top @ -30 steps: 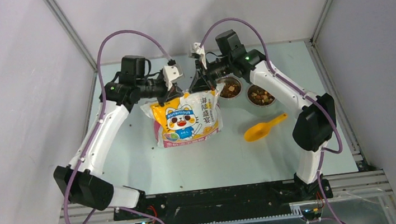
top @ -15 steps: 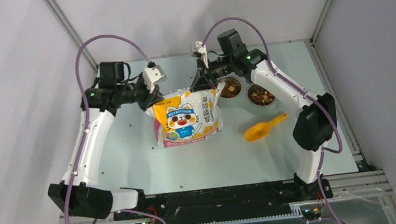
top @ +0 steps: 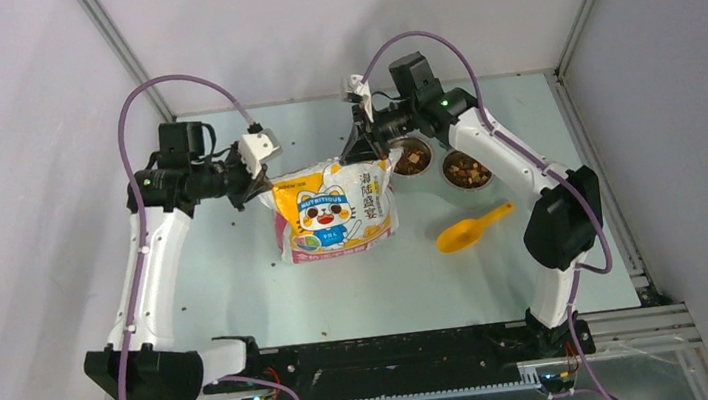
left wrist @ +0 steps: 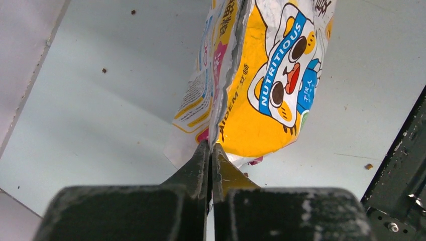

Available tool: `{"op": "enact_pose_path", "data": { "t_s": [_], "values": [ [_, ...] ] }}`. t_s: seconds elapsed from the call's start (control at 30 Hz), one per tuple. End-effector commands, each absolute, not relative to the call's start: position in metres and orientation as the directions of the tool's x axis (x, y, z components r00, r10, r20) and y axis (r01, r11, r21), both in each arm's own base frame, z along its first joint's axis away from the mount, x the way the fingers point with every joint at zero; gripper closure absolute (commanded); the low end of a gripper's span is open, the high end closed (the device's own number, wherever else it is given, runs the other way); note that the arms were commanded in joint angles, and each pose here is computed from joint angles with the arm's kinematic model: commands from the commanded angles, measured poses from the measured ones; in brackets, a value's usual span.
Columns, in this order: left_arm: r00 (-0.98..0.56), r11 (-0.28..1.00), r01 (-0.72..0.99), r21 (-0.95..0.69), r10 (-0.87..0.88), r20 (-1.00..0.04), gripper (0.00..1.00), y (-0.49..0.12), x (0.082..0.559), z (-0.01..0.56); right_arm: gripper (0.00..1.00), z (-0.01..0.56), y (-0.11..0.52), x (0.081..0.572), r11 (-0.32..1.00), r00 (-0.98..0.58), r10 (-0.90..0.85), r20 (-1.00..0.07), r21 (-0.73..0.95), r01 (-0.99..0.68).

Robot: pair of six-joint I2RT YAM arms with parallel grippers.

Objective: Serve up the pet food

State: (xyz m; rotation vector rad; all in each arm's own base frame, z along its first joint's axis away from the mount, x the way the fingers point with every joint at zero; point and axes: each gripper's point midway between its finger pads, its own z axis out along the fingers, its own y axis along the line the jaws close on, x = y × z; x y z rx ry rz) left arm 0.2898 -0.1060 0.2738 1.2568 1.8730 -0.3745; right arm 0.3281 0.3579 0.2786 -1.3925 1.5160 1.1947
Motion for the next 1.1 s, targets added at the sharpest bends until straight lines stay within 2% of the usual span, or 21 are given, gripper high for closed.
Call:
{"op": "enact_pose_path", "data": {
  "t_s": [0.0, 0.07, 0.13, 0.37, 0.4, 0.5, 0.57, 0.6, 0.63, 0.7, 0.77, 1.07],
  "values": [
    [-0.136, 0.502, 0.831, 0.240, 0.600, -0.788, 1.00, -0.098, 0.289, 0.290, 0.84, 0.304, 0.351, 0.328, -0.025, -0.054, -0.260, -0.964, 0.062, -0.998],
    [-0.135, 0.510, 0.829, 0.231, 0.583, -0.801, 1.00, -0.101, 0.291, 0.294, 0.72, 0.302, 0.356, 0.324, -0.048, -0.051, -0.261, -0.964, 0.066, -0.997],
    [-0.140, 0.518, 0.825, 0.224, 0.573, -0.808, 1.00, -0.102, 0.293, 0.294, 0.65, 0.300, 0.363, 0.319, -0.072, -0.041, -0.266, -0.963, 0.063, -0.995],
    [-0.131, 0.526, 0.822, 0.219, 0.547, -0.827, 1.00, -0.106, 0.297, 0.302, 0.61, 0.291, 0.385, 0.318, -0.077, -0.009, -0.296, -0.955, 0.034, -0.996],
    [-0.130, 0.527, 0.821, 0.218, 0.546, -0.828, 1.00, -0.106, 0.297, 0.302, 0.63, 0.288, 0.386, 0.322, -0.060, -0.009, -0.305, -0.952, 0.029, -0.998],
    [-0.134, 0.530, 0.820, 0.215, 0.543, -0.829, 1.00, -0.106, 0.298, 0.302, 0.99, 0.293, 0.388, 0.327, -0.042, 0.006, -0.299, -0.954, 0.007, -0.999],
    [-0.135, 0.528, 0.821, 0.218, 0.549, -0.825, 1.00, -0.105, 0.298, 0.300, 1.00, 0.297, 0.387, 0.330, -0.032, 0.006, -0.292, -0.956, 0.003, -0.999],
    [-0.137, 0.529, 0.820, 0.218, 0.552, -0.823, 1.00, -0.105, 0.298, 0.300, 0.98, 0.300, 0.386, 0.330, -0.029, 0.006, -0.289, -0.957, 0.002, -1.000],
    [-0.136, 0.527, 0.820, 0.221, 0.556, -0.820, 1.00, -0.104, 0.298, 0.299, 0.84, 0.304, 0.384, 0.331, -0.018, -0.003, -0.285, -0.959, 0.009, -1.000],
    [-0.135, 0.526, 0.820, 0.225, 0.560, -0.818, 1.00, -0.103, 0.298, 0.299, 0.66, 0.308, 0.382, 0.333, 0.005, -0.023, -0.280, -0.960, 0.022, -1.000],
    [-0.133, 0.526, 0.820, 0.228, 0.561, -0.817, 1.00, -0.103, 0.298, 0.299, 0.58, 0.311, 0.381, 0.332, 0.010, -0.033, -0.274, -0.961, 0.032, -0.999],
    [-0.134, 0.551, 0.807, 0.212, 0.521, -0.843, 1.00, -0.107, 0.305, 0.304, 0.50, 0.293, 0.402, 0.324, -0.023, -0.049, -0.295, -0.954, 0.059, -0.998]
  ]
}}
